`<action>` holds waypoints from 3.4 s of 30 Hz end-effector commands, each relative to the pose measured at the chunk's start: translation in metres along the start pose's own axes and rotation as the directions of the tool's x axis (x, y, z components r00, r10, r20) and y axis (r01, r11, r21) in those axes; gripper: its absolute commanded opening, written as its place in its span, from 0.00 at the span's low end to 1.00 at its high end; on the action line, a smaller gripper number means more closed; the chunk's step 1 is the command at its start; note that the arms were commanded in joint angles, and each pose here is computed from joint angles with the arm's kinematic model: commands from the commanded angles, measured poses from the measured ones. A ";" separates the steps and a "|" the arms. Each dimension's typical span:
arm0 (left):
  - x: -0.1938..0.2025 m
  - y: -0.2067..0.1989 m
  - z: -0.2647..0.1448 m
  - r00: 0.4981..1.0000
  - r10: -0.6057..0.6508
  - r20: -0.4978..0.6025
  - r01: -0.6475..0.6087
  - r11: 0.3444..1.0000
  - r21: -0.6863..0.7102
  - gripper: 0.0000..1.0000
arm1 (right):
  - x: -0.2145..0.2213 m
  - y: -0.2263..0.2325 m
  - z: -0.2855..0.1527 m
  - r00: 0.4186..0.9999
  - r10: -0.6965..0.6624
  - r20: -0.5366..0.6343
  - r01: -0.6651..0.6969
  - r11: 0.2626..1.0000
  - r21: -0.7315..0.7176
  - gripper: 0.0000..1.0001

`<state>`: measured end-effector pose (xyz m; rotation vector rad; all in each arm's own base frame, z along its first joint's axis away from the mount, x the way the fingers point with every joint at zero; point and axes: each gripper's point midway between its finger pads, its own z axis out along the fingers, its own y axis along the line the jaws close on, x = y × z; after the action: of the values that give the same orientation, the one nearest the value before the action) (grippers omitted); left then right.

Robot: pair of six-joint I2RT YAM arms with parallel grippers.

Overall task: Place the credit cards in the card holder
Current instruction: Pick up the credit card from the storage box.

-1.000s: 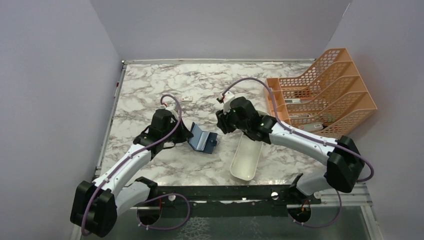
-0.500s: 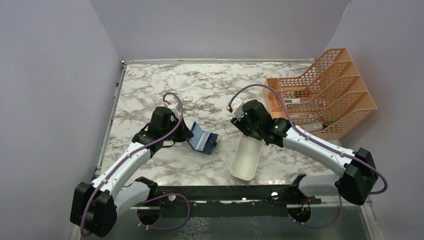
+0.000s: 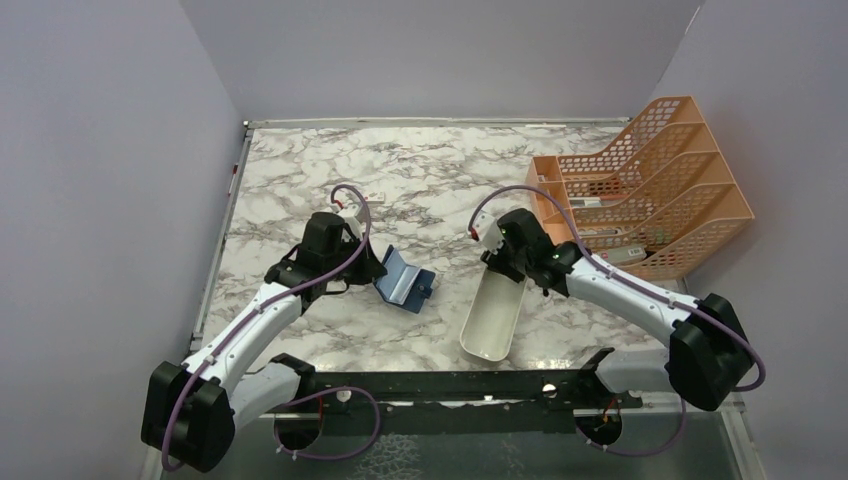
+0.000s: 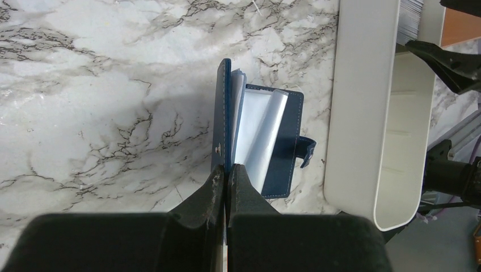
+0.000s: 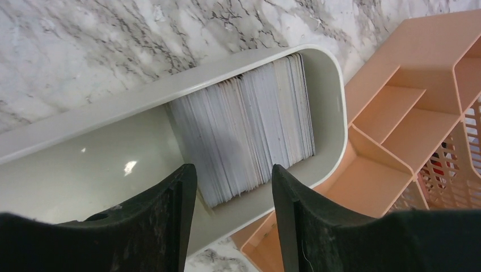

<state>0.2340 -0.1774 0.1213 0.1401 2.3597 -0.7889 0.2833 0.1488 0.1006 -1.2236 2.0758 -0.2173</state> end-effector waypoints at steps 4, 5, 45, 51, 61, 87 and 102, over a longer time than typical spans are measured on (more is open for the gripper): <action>-0.010 -0.014 -0.003 0.999 0.038 0.018 -0.039 0.997 0.066 0.00 | -0.006 -0.019 0.021 0.998 -0.053 0.022 0.052 0.997 0.064 0.56; -0.009 -0.014 -0.003 0.999 0.039 0.014 -0.040 0.997 0.069 0.00 | -0.008 -0.018 0.021 0.998 -0.052 0.034 0.050 0.997 0.059 0.56; -0.004 -0.015 -0.003 0.999 0.037 0.001 -0.037 0.996 0.084 0.00 | -0.004 0.006 0.032 0.975 -0.222 0.023 0.223 0.974 -0.027 0.67; -0.005 -0.016 -0.003 0.999 0.040 0.002 -0.040 0.995 0.089 0.00 | 0.001 0.008 0.037 0.973 -0.231 0.008 0.231 0.973 -0.015 0.68; -0.006 -0.017 -0.005 0.999 0.046 0.010 -0.046 0.995 0.088 0.00 | -0.015 -0.005 0.029 0.984 -0.169 0.048 0.167 0.985 0.041 0.50; -0.006 -0.013 -0.004 0.999 0.040 0.012 -0.041 0.996 0.074 0.00 | -0.018 -0.010 0.021 0.992 -0.117 0.039 0.115 0.992 0.049 0.34; -0.006 -0.013 -0.004 0.999 0.038 0.013 -0.038 0.997 0.071 0.00 | -0.019 -0.012 0.010 0.993 -0.110 0.044 0.108 0.993 0.041 0.20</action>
<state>0.2282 -0.1833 0.1230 0.1900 2.3598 -0.8401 0.2952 0.1568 0.0846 -1.3614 1.9938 -0.2727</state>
